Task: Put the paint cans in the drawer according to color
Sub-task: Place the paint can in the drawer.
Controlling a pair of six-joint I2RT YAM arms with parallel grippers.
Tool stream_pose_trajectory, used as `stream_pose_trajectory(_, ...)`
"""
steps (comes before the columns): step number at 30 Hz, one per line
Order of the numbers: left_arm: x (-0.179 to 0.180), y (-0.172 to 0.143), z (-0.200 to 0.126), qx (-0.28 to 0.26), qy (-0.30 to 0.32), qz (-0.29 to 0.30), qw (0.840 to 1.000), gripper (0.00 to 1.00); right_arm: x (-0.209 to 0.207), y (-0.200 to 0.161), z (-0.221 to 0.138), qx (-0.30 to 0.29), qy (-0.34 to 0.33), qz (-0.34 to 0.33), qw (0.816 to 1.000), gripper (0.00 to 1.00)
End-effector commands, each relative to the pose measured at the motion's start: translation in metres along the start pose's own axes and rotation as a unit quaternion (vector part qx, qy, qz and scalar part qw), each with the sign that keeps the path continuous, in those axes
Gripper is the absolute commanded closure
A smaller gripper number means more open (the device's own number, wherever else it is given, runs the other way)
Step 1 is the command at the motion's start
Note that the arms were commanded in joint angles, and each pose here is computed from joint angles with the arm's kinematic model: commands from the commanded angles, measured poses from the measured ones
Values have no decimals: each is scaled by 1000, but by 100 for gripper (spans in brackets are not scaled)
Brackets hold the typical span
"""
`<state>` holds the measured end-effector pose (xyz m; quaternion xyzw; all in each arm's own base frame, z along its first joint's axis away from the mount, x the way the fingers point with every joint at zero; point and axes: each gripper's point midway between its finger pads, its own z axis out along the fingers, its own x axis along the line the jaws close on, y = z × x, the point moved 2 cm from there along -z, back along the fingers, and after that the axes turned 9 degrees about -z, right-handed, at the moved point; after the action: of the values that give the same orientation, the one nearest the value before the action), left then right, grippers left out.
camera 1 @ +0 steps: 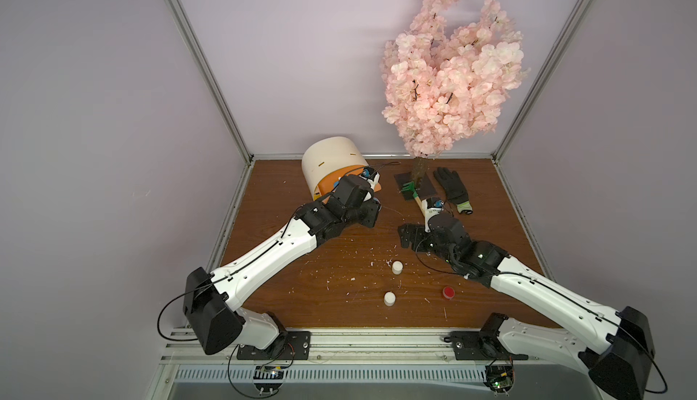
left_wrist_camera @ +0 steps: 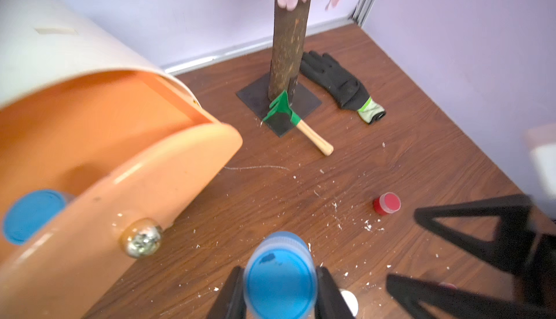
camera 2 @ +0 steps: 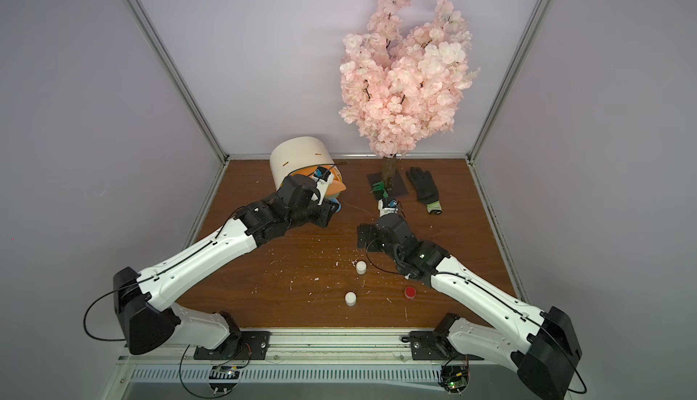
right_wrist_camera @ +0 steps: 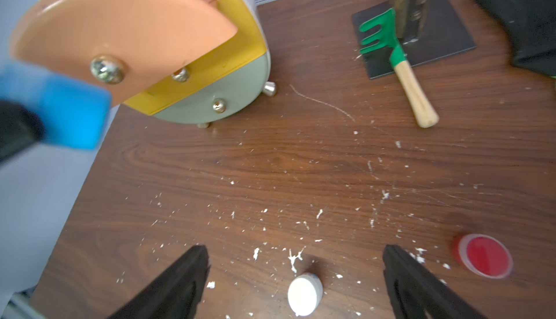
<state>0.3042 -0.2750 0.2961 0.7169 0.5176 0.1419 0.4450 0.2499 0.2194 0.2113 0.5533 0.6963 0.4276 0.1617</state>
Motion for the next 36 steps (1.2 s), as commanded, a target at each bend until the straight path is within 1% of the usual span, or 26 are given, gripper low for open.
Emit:
stream_pose_trajectory(1, 3, 24, -21, -22, 22, 17, 999, 78, 46, 25, -6, -30, 88, -32, 995, 3)
stream_pose_trajectory(2, 5, 25, -22, -21, 28, 19, 999, 78, 53, 26, -6, -30, 95, -37, 994, 3)
stream_pose_trajectory(3, 4, 41, -29, -35, 26, 18, 999, 78, 59, 28, -6, -33, 101, -43, 993, 3)
stream_pose_trajectory(4, 7, 46, -30, -37, 32, 19, 999, 78, 66, 29, -6, -36, 106, -47, 993, 3)
stream_pose_trajectory(7, 22, 57, -30, -37, 59, 22, 997, 78, 78, 35, -5, -47, 110, -58, 991, 3)
stream_pose_trajectory(11, 43, 69, -30, -39, 95, 20, 994, 78, 89, 38, -2, -46, 112, -67, 990, 3)
stream_pose_trajectory(16, 64, 67, -14, -18, 129, 22, 991, 78, 94, 39, 4, -45, 107, -72, 991, 3)
stream_pose_trajectory(20, 69, 62, 0, -3, 135, 24, 991, 78, 98, 45, 6, -50, 108, -71, 990, 3)
stream_pose_trajectory(26, 80, 63, 9, -1, 161, 22, 987, 78, 100, 46, 9, -48, 107, -75, 990, 3)
stream_pose_trajectory(33, 85, 72, 12, -6, 164, 14, 986, 78, 98, 41, 11, -42, 102, -75, 991, 3)
stream_pose_trajectory(36, 93, 72, 19, 1, 165, 7, 986, 78, 97, 40, 12, -43, 101, -75, 991, 3)
